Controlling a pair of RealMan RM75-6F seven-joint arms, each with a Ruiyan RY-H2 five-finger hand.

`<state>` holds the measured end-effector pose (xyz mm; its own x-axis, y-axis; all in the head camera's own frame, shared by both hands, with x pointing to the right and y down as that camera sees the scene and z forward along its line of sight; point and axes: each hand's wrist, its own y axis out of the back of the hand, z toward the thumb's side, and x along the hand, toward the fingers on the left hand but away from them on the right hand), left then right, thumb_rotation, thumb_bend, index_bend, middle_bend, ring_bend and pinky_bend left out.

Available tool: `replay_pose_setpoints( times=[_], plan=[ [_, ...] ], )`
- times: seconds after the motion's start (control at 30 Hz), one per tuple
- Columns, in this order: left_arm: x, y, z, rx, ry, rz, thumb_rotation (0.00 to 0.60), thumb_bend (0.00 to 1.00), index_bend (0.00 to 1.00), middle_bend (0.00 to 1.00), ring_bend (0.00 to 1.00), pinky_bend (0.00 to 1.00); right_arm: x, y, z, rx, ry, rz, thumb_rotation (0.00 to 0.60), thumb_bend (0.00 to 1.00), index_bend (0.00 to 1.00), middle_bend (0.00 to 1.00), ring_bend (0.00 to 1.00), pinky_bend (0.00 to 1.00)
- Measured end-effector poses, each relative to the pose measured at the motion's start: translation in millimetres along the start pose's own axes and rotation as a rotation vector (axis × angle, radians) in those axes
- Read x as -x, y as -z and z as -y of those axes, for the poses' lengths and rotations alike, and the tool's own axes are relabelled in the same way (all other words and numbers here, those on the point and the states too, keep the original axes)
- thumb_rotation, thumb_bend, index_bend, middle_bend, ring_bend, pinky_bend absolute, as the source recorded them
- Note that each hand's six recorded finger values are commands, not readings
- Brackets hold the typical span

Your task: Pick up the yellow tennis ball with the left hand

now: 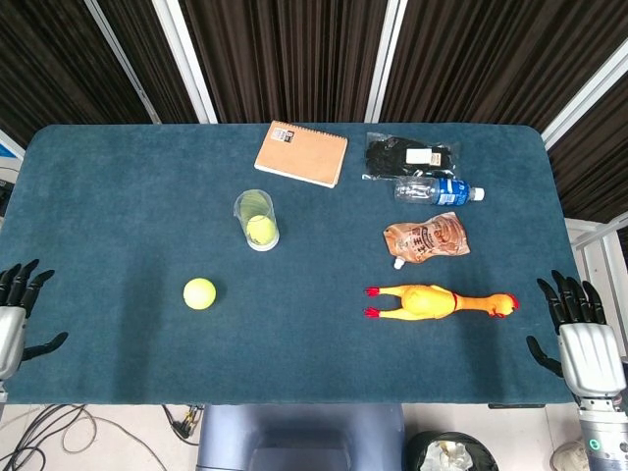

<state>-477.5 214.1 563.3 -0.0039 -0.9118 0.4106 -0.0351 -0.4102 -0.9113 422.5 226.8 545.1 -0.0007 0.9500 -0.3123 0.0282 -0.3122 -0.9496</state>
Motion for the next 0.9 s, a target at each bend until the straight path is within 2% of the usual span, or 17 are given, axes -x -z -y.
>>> replay_pose_setpoints(
  times=[0.17, 0.43, 0.67, 0.9],
  plan=[
    [-13, -12, 10, 0.016, 0.066, 0.057, 0.6, 0.1, 0.16, 0.1, 0.08, 0.18, -1, 0, -1, 0.001, 0.004, 0.003, 0.6, 0.35, 0.11, 0.0, 0.01, 0.0],
    [-65, -55, 30, 0.025, 0.242, 0.193, 0.6, 0.1, 0.18, 0.11, 0.09, 0.19, -1, -1, 2, -0.009, -0.004, 0.011, 0.6, 0.35, 0.11, 0.0, 0.01, 0.0],
    [-97, -99, 40, -0.07, 0.27, 0.282, 0.6, 0.1, 0.19, 0.13, 0.09, 0.19, 0, 0, 7, -0.016, -0.017, 0.019, 0.6, 0.35, 0.11, 0.0, 0.01, 0.0],
    [-119, -142, 65, -0.113, 0.34, 0.335, 0.6, 0.1, 0.21, 0.19, 0.15, 0.23, 1, 2, 8, -0.021, -0.022, 0.03, 0.6, 0.35, 0.11, 0.0, 0.01, 0.0]
  ],
)
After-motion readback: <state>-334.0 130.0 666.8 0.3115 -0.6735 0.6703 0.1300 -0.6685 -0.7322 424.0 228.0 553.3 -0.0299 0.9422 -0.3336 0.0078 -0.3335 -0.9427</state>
